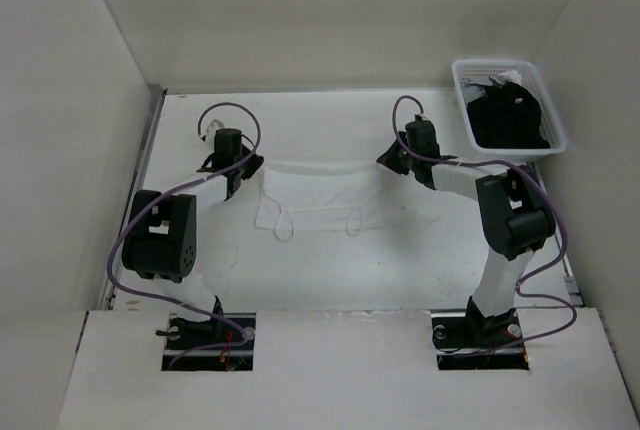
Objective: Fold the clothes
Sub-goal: Fold the tank top
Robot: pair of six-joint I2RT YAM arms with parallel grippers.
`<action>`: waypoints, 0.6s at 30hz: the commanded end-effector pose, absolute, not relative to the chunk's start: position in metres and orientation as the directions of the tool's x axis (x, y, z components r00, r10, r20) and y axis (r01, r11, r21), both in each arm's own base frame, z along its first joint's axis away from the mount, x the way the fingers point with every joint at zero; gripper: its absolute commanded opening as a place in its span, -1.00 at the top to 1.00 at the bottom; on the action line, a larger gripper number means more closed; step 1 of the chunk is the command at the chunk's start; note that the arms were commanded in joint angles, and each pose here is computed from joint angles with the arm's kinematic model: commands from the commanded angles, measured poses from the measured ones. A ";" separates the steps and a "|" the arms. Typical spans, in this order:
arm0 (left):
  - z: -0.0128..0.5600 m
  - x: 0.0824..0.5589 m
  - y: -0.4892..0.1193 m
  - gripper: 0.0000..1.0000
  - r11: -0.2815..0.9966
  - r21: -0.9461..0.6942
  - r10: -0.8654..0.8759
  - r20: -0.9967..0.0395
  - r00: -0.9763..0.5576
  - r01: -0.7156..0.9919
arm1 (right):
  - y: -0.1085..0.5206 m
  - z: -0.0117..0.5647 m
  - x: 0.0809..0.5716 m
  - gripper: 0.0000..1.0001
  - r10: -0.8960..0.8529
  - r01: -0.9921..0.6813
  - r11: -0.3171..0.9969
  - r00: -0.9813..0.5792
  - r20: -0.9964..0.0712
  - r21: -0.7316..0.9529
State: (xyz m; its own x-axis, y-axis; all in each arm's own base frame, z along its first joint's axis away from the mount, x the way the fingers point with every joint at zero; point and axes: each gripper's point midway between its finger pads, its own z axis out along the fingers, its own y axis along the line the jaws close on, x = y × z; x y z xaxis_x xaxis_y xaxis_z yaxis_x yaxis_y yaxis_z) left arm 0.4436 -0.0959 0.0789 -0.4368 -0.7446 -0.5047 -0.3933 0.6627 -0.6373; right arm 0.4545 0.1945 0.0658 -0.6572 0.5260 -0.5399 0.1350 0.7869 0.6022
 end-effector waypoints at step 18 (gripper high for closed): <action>0.138 0.377 -0.091 0.93 0.633 -0.745 -0.758 -0.539 -0.366 -0.214 | 0.178 0.112 0.391 0.97 0.565 0.042 0.740 -0.580 -0.587 0.671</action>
State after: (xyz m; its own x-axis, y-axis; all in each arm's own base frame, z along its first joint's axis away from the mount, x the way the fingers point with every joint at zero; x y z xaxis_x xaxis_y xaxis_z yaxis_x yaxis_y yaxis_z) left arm 0.3789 -0.0923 0.1080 -0.4125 -0.7554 -0.5090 -0.2925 0.6391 -0.7114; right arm 0.3932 0.1737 0.0838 -0.6371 0.5487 -0.5413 0.1100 0.7598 0.6408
